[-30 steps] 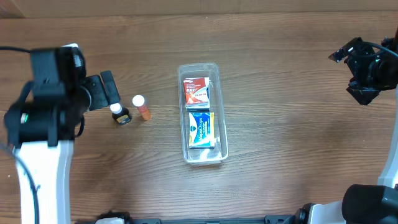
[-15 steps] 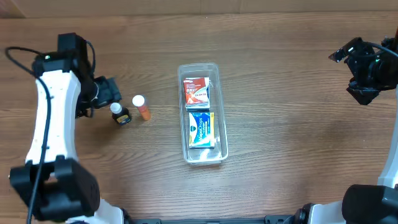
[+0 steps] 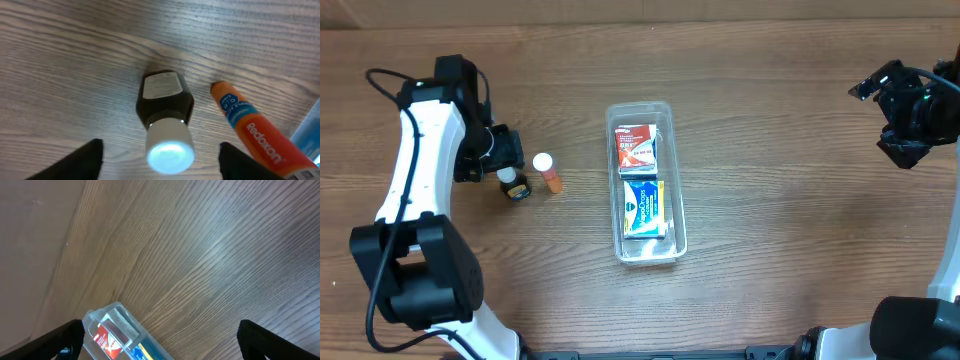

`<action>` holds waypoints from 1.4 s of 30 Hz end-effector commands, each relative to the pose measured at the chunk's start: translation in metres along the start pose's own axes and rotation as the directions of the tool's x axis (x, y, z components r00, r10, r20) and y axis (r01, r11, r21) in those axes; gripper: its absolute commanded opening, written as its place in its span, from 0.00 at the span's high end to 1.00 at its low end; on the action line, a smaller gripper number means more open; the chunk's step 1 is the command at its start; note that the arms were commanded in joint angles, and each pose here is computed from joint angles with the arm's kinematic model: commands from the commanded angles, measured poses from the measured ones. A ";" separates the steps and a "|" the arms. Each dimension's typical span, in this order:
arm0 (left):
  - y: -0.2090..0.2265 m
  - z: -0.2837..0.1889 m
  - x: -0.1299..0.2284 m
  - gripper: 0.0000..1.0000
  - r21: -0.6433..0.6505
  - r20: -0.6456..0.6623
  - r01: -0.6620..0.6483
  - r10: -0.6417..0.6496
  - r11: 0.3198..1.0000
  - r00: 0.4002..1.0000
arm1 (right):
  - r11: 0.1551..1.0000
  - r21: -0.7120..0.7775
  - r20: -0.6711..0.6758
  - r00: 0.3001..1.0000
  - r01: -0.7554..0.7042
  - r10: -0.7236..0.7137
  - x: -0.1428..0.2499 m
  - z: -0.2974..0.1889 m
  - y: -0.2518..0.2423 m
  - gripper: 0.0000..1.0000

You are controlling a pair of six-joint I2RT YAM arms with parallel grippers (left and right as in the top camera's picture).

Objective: Pack container
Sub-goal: 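Move the left gripper over the dark brown bottle and grasp it, then lift the brown bottle and carry it right over the container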

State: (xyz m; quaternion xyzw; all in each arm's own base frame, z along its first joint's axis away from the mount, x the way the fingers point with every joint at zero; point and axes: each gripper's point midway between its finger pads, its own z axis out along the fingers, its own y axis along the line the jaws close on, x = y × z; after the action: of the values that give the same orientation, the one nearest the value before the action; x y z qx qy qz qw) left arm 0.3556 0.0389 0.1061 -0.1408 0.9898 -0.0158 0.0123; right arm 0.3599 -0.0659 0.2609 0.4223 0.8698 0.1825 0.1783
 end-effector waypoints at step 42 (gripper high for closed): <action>-0.100 -0.229 0.038 0.90 0.098 0.407 -0.337 0.272 0.936 0.872 | 1.000 -0.015 0.012 1.000 0.007 -0.007 -0.002 -0.004 0.004 0.00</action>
State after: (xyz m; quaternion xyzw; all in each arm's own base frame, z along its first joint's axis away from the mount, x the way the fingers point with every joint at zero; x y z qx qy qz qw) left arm 0.3591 -0.0146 0.3041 -0.0321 0.9834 -0.0246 0.1768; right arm 0.3601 -0.0659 0.2611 0.4225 0.8696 0.1828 0.1788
